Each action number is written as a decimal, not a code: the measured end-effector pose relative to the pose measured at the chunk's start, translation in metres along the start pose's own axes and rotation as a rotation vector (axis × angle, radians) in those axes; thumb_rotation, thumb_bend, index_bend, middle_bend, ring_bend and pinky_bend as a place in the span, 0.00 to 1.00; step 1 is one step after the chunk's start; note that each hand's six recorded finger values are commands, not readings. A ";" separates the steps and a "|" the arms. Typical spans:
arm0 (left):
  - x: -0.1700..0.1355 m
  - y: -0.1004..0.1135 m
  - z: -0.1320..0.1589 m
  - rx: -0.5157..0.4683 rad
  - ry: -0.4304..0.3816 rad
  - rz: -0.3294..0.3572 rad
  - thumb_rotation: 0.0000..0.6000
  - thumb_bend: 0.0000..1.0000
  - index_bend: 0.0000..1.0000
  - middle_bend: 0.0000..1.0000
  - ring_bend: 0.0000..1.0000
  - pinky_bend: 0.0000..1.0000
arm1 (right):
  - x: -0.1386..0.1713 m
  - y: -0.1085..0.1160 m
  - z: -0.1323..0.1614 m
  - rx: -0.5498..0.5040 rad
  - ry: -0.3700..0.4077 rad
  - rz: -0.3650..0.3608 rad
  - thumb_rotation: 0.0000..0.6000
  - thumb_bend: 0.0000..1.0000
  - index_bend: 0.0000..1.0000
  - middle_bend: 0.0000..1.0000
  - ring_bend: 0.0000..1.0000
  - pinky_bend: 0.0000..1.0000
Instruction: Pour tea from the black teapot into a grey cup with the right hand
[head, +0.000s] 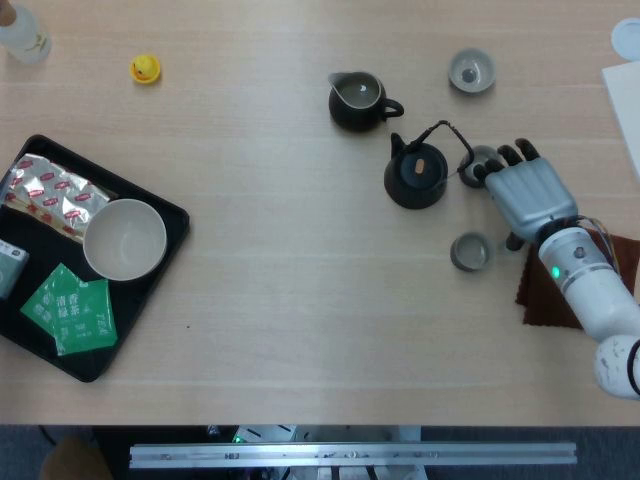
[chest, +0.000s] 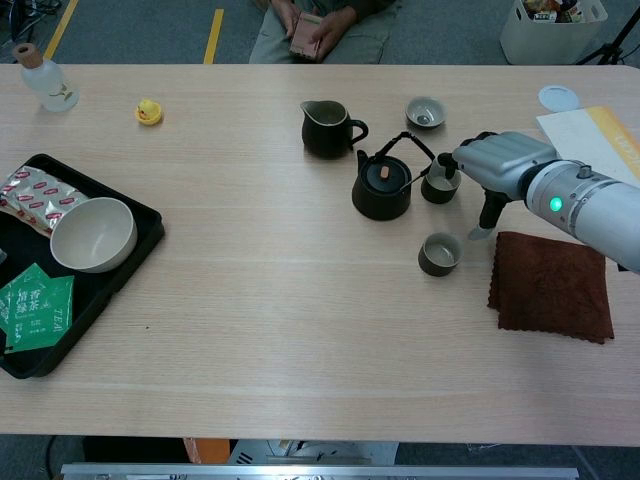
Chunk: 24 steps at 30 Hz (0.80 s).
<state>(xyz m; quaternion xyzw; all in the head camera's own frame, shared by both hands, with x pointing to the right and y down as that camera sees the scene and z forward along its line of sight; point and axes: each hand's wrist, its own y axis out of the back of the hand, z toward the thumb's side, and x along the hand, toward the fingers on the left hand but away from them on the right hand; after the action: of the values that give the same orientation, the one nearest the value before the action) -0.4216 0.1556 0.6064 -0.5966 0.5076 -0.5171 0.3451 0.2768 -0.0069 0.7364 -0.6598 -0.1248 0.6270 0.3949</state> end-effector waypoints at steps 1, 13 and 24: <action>0.000 0.000 0.000 0.000 0.001 0.000 1.00 0.29 0.07 0.11 0.03 0.01 | -0.002 0.000 0.001 0.002 -0.003 0.000 1.00 0.00 0.20 0.26 0.10 0.06; -0.001 0.001 -0.005 -0.002 0.013 0.004 1.00 0.29 0.07 0.11 0.03 0.01 | -0.025 0.015 0.014 0.040 -0.043 -0.044 1.00 0.00 0.20 0.26 0.10 0.06; -0.002 0.002 -0.009 -0.005 0.017 0.007 1.00 0.29 0.07 0.11 0.03 0.01 | -0.034 0.021 0.007 0.032 -0.087 -0.077 1.00 0.00 0.20 0.26 0.09 0.07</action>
<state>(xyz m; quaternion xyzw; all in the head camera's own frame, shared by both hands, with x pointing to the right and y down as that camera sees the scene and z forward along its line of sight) -0.4302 0.1579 0.6062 -0.5914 0.5137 -0.5196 0.3410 0.2575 -0.0406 0.7479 -0.6205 -0.1572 0.6411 0.4234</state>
